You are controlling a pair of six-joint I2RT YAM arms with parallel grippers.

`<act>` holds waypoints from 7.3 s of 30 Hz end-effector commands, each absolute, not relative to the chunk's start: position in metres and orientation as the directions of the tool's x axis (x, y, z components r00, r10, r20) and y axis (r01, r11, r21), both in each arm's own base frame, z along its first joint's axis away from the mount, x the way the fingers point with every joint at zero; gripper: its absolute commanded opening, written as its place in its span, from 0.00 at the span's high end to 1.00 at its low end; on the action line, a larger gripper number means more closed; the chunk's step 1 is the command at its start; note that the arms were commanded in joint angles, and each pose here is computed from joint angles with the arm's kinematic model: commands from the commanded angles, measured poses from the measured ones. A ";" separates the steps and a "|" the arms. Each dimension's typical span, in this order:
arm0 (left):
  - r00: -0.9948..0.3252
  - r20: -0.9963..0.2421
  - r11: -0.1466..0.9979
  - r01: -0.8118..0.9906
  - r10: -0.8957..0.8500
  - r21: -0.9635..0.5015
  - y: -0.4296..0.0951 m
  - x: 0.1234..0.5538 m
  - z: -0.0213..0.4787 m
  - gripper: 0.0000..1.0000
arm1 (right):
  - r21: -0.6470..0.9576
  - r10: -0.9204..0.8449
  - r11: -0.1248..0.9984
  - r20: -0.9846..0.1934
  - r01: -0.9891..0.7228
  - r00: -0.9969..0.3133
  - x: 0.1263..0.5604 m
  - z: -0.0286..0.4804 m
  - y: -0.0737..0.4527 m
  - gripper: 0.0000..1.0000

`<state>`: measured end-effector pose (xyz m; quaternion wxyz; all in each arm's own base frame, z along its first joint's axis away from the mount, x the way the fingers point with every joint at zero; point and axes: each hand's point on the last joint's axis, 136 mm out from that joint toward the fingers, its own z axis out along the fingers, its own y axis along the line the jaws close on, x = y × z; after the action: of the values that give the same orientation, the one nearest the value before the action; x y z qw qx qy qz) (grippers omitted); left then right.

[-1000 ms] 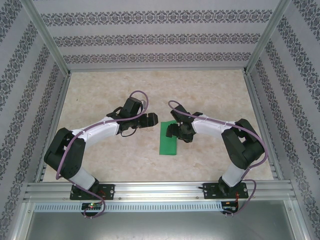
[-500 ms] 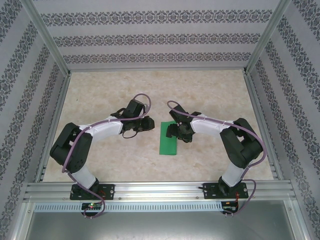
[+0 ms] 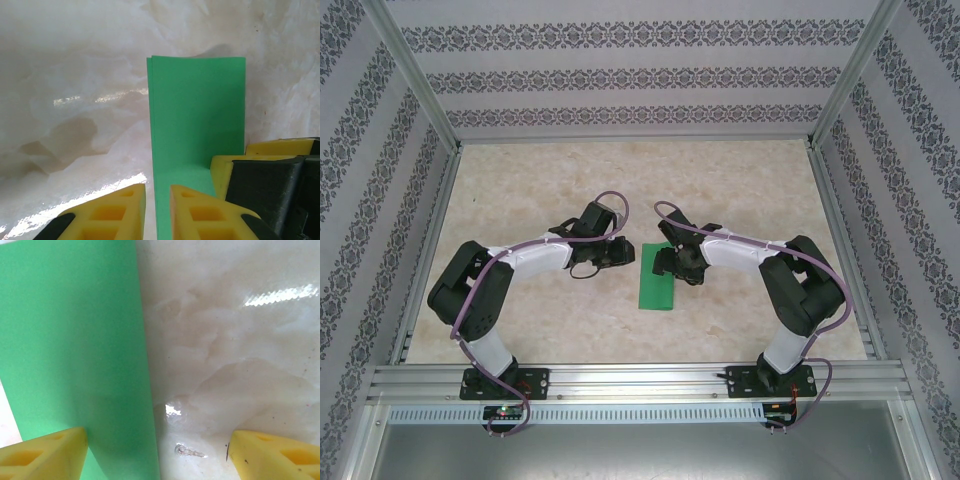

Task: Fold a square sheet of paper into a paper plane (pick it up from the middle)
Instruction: Hold the square sheet of paper at the center of the table, then fold the square sheet of paper in half at the center of the table.

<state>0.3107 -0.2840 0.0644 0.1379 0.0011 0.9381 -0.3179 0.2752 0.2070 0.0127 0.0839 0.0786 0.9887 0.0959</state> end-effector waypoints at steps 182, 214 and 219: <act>-0.997 -0.019 0.862 0.073 0.074 -0.502 -0.315 0.280 -0.011 1.00 | 0.668 0.129 0.744 -0.172 -0.019 -0.977 0.261 0.046 0.241 0.82; -0.997 -0.014 0.861 0.075 0.079 -0.503 -0.317 0.280 -0.013 1.00 | 0.733 0.092 0.680 -0.113 -0.021 -0.989 0.221 0.034 0.238 0.82; -0.997 -0.013 0.863 0.076 0.080 -0.500 -0.315 0.279 -0.013 1.00 | 0.684 0.110 0.728 -0.051 0.046 -0.993 0.214 0.004 0.227 0.82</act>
<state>0.2975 -0.3288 0.0186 0.0304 0.0400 0.9505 -0.3067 0.2154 0.2312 0.0139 0.0467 0.0330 0.9254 0.3746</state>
